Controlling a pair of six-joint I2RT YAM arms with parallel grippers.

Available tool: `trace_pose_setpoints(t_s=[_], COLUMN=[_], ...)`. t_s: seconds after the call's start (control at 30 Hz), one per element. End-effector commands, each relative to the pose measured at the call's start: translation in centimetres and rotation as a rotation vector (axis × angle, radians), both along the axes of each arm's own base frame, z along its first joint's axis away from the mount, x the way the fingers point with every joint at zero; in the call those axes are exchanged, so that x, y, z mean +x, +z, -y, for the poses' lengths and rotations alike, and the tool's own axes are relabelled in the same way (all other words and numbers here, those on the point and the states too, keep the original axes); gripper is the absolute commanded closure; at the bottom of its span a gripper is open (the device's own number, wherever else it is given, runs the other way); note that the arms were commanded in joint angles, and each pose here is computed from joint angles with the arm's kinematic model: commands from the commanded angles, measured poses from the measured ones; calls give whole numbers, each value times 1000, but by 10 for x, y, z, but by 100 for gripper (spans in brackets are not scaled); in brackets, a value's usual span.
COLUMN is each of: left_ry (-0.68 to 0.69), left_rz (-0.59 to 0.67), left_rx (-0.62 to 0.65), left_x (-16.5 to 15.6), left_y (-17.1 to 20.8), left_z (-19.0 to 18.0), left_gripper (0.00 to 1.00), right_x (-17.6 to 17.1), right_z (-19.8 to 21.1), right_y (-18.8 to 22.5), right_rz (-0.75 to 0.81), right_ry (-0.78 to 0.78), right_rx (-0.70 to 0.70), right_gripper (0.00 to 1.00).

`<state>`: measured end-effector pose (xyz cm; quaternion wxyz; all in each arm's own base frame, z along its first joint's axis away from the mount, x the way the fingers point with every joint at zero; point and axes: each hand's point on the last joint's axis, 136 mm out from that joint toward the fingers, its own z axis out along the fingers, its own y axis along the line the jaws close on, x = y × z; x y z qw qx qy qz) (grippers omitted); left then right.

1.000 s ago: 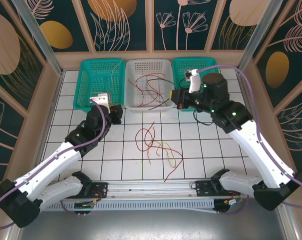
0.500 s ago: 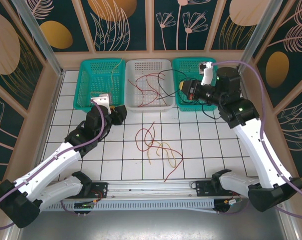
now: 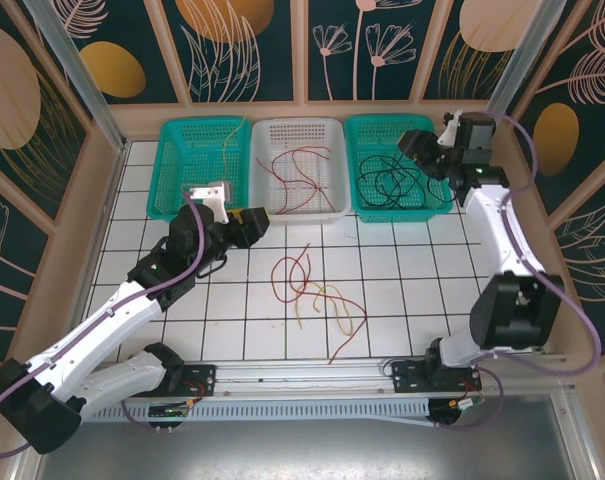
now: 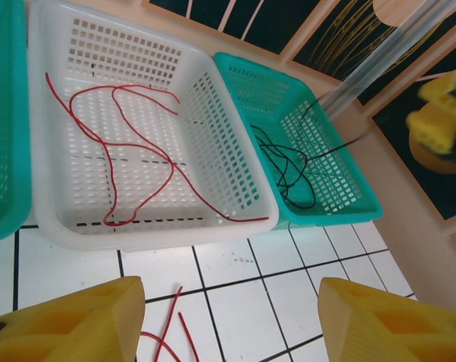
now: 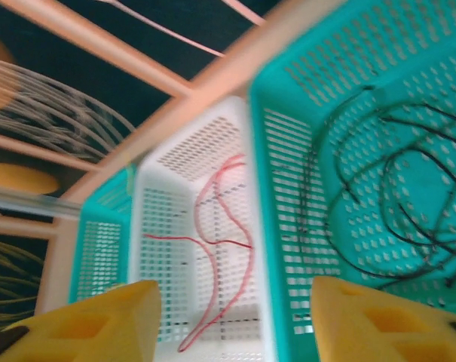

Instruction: Untangle the cables

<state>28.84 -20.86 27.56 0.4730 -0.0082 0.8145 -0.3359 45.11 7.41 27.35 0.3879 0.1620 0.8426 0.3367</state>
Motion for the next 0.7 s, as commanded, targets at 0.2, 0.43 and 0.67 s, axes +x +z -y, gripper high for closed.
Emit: trace_pose_setpoints(t_s=[0.2,0.43,0.67], left_ry=[-30,-25,-82], left_rz=[-13,-29,-40], left_rx=[-41,-87,-145], left_x=[0,6,6], left_y=[10,15,27], left_z=[8,15,30], left_gripper=[34,34,42], right_x=[-60,-169,-243], right_z=[1,-63,-107], right_y=[-43,-79,-161], right_rz=[-78,-133,-323], right_ry=[-13,128,344], right_rx=[-102,-333,-447], right_gripper=[44,51,55])
